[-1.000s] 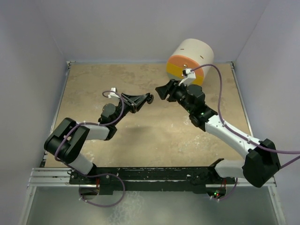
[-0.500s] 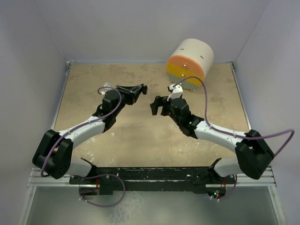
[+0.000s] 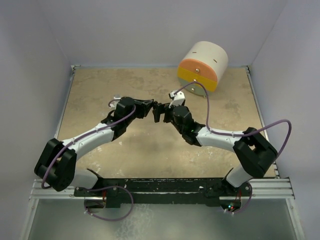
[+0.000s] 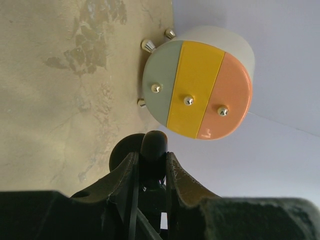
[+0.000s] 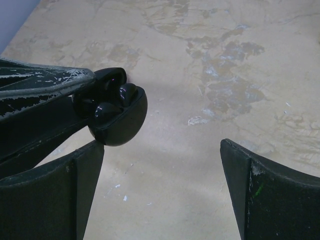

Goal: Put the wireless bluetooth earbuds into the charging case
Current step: Close the charging case.

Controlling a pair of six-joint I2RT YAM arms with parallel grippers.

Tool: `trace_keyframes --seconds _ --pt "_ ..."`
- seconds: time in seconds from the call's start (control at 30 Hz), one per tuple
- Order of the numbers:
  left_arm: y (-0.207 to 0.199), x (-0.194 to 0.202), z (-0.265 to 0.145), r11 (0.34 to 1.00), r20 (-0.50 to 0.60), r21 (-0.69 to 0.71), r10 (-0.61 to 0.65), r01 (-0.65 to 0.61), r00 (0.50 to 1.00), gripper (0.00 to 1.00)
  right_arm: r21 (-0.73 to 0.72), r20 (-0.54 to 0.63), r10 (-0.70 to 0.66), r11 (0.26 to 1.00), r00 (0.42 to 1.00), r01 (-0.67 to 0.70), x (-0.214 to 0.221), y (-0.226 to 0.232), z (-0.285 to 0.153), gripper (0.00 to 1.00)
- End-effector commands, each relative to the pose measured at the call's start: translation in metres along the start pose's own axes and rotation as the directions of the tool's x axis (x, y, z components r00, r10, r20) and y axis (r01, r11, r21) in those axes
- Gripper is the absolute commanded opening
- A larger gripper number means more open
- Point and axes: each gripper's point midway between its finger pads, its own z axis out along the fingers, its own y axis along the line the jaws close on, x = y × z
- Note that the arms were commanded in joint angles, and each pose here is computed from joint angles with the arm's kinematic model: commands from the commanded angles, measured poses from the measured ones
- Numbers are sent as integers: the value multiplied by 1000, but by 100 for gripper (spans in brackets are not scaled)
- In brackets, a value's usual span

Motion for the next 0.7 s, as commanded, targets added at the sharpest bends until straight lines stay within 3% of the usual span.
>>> trace_keyframes --seconds 0.0,0.3,0.67 --pt "-25 -5 -10 999 40 28 -44 43 998 0 -39 97 11 999 995 -7 -33 18 12 100" --pt "-18 -1 -9 999 19 8 -48 48 999 0 9 101 17 1000 995 -18 -28 12 24 100" --pt "14 -9 -15 996 47 -92 -16 20 999 0 313 141 11 948 990 -55 -30 -48 5 100"
